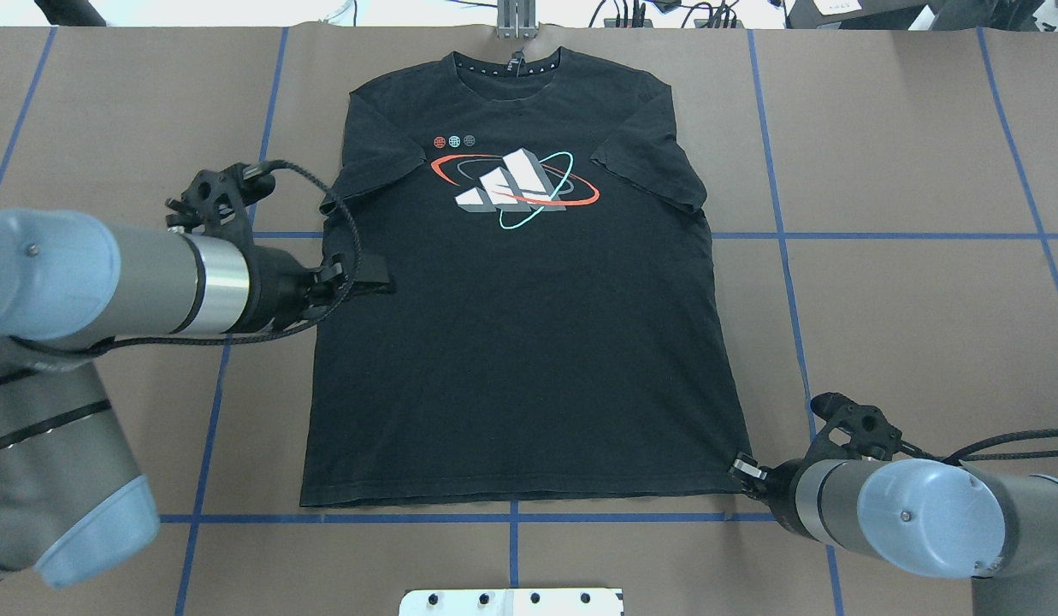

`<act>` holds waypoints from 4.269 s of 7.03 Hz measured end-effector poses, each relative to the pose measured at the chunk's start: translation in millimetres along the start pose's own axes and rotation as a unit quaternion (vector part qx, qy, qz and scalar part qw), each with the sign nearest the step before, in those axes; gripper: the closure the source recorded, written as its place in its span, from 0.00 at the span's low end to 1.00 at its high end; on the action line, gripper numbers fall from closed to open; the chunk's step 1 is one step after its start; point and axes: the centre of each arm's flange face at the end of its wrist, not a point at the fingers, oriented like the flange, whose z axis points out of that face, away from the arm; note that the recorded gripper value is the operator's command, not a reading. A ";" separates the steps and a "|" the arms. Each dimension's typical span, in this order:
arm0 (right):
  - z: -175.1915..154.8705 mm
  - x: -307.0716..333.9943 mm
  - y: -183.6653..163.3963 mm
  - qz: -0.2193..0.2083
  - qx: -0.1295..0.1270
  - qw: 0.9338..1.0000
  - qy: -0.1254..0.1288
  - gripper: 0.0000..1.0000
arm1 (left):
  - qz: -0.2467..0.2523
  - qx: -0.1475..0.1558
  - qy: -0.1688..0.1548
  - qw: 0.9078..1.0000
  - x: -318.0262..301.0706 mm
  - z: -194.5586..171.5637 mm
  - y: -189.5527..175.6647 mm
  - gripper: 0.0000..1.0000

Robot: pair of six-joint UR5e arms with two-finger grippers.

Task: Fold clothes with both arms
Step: 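Move the left gripper down to the other hem corner nearest the robot, then grasp both hem corners and lift them with both grippers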

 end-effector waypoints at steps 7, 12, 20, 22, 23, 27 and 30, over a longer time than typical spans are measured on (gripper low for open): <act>-1.8 17.7 10.7 -0.013 -0.005 1.000 0.013 1.00 | -0.044 -0.027 -0.110 0.993 -94.4 48.2 125.5 0.23; -1.6 17.8 11.0 -0.013 -0.005 1.000 0.013 1.00 | -0.053 -0.050 -0.144 0.987 -119.2 68.6 159.6 0.45; -2.0 17.0 10.8 -0.013 -0.005 1.000 0.012 1.00 | -0.060 -0.054 -0.158 0.984 -129.9 77.9 164.6 1.00; -3.8 16.1 10.6 -0.013 -0.005 1.000 0.010 1.00 | -0.065 -0.057 -0.153 0.984 -125.5 71.2 164.1 1.00; -8.7 14.7 11.1 -0.013 -0.007 1.000 0.006 1.00 | -0.067 -0.062 -0.148 0.985 -121.7 60.5 163.8 1.00; -59.9 19.9 25.5 -0.016 -0.058 0.998 -0.007 1.00 | -0.094 -0.113 -0.101 0.984 -88.7 -20.9 168.7 1.00; -85.4 24.2 40.1 -0.021 -0.109 0.994 -0.001 1.00 | -0.110 -0.157 -0.084 0.978 -69.1 -48.5 178.9 1.00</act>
